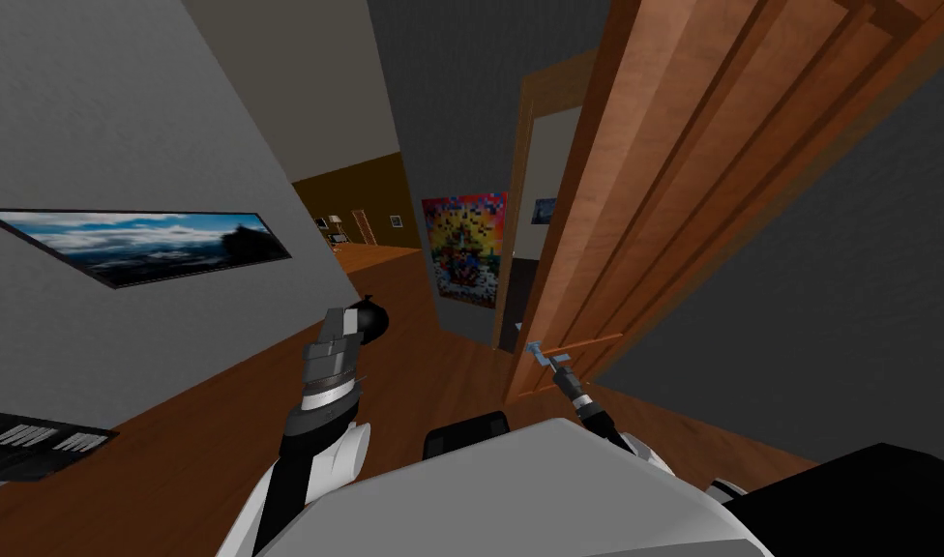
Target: Pull the door open
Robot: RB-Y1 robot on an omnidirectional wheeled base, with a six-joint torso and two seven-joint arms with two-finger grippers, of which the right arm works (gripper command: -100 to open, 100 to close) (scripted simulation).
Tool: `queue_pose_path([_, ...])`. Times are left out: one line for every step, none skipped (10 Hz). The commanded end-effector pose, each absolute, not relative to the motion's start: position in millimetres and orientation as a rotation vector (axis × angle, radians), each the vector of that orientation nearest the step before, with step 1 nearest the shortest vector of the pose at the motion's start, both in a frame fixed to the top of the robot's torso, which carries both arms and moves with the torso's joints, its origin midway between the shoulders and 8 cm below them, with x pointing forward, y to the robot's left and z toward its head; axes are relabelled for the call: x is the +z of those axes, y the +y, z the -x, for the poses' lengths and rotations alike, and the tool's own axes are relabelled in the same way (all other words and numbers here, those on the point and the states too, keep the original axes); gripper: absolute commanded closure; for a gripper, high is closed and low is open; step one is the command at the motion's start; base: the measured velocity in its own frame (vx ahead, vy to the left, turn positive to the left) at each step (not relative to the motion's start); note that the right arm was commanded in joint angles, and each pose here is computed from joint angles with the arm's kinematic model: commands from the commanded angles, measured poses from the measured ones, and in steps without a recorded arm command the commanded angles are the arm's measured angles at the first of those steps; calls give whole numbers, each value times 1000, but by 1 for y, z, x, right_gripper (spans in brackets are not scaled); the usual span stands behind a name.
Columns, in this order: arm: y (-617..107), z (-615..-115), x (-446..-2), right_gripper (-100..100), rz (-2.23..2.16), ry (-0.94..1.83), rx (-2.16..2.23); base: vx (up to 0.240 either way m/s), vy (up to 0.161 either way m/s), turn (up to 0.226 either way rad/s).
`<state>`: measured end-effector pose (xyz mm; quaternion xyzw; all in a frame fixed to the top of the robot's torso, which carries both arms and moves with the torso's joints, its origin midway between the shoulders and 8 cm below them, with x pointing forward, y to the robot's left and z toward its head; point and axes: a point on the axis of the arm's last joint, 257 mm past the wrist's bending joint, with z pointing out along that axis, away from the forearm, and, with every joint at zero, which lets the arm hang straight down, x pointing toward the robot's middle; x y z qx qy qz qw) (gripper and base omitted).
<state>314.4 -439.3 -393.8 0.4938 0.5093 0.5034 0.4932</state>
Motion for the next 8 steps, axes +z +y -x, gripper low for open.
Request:
queue_pose_path([-439,-309,-394,100,-1194,1240,1228,-125,-65,147])
queue_pose_path([-439,-306,-394,100,-1191,1242,1232,-218,-64,248])
queue_pose_path([-439,-302,-394,100,-1189,1245,1236,-216,-37,197])
queue_pose_path([-439,-298,-393,100,-1186,1248,1240,-230,-74,168])
queue_pose_path([-439,-295,-393,100,-1184,1251,1245,-228,-98,185])
queue_pose_path([-439,-295,-393,100,-1184,1251,1245,-155,-62,63])
queue_pose_path([-439,-289,-393,100,-1180,1255,1252,-168,-54,167])
queue_pose_path([-438,-286,-393,100,-1178,1257,1255,-222,-60,200])
